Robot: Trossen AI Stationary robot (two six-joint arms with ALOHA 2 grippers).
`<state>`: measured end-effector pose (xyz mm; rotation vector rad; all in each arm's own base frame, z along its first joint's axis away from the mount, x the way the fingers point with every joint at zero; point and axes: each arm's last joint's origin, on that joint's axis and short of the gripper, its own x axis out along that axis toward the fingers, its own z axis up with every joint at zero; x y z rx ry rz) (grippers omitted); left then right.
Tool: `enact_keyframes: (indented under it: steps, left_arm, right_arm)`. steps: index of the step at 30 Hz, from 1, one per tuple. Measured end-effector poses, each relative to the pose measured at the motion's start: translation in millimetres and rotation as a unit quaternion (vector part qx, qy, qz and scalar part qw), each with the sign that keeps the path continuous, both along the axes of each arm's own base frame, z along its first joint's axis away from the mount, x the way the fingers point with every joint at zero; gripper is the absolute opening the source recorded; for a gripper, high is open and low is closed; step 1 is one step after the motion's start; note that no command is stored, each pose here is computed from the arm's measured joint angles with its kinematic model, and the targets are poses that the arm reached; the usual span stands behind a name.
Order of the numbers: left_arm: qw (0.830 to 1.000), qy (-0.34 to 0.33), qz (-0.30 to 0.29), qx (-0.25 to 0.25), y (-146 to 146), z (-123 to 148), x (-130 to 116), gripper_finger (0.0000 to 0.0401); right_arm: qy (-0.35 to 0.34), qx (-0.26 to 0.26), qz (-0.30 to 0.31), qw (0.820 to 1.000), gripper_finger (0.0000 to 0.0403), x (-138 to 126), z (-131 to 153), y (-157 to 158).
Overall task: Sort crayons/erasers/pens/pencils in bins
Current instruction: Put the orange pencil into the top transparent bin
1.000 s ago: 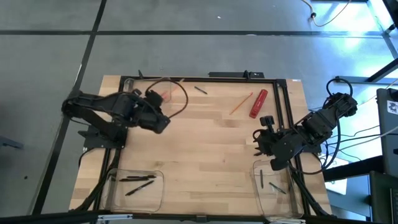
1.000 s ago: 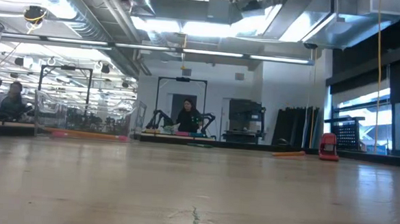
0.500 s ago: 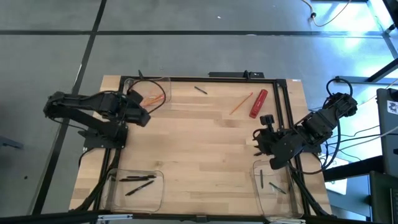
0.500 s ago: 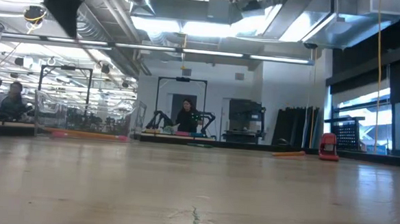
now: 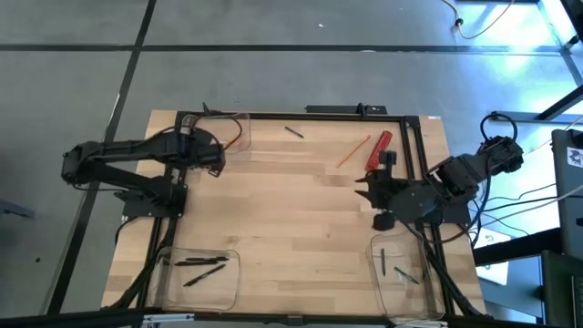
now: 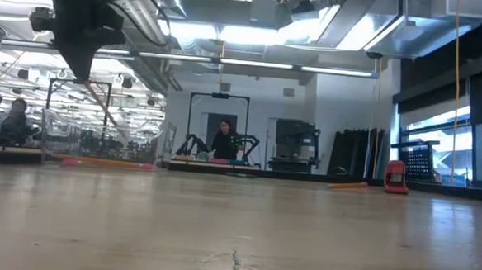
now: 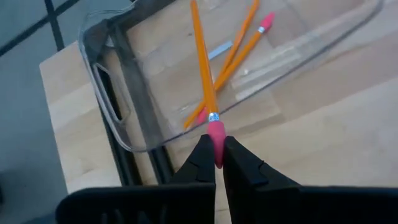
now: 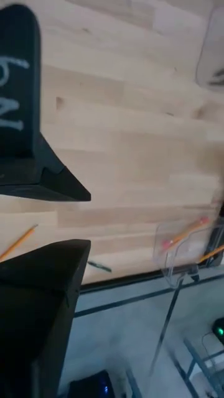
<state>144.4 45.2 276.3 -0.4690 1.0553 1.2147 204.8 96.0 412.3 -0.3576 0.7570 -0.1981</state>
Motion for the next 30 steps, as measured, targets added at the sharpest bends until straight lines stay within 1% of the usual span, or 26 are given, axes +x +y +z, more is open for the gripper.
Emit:
enact_keyframes:
  steps: [4, 7, 9, 18, 23, 30]
  left_arm:
    - [1.000, -0.022, -0.005, -0.016, 9, -1, 4, 0.0001]
    - [0.998, -0.047, -0.012, -0.030, 17, 0, 8, 0.0001]
    - [0.998, -0.053, -0.015, -0.043, 22, -1, 11, 0.0001]
    - [0.997, -0.009, 0.031, -0.072, 47, -20, 22, 0.0001]
    - [0.995, -0.001, 0.048, -0.086, 56, -29, 27, 0.0003]
    - [0.994, 0.003, 0.052, -0.093, 59, -32, 28, 0.0039]
  right_arm:
    - [0.000, -0.001, -0.017, 1.000, 0.0111, 3, 0, -7]
    - [0.003, -0.007, -0.021, 1.000, 0.0111, 5, 0, -11]
    - [0.004, -0.008, -0.025, 1.000, 0.0111, 6, 0, -13]
    - [0.004, -0.009, -0.030, 0.999, 0.0111, 7, 0, -16]
    - [0.004, -0.009, -0.030, 1.000, 0.0111, 7, 0, -16]
    - [0.004, -0.009, -0.030, 1.000, 0.0111, 7, 0, -16]
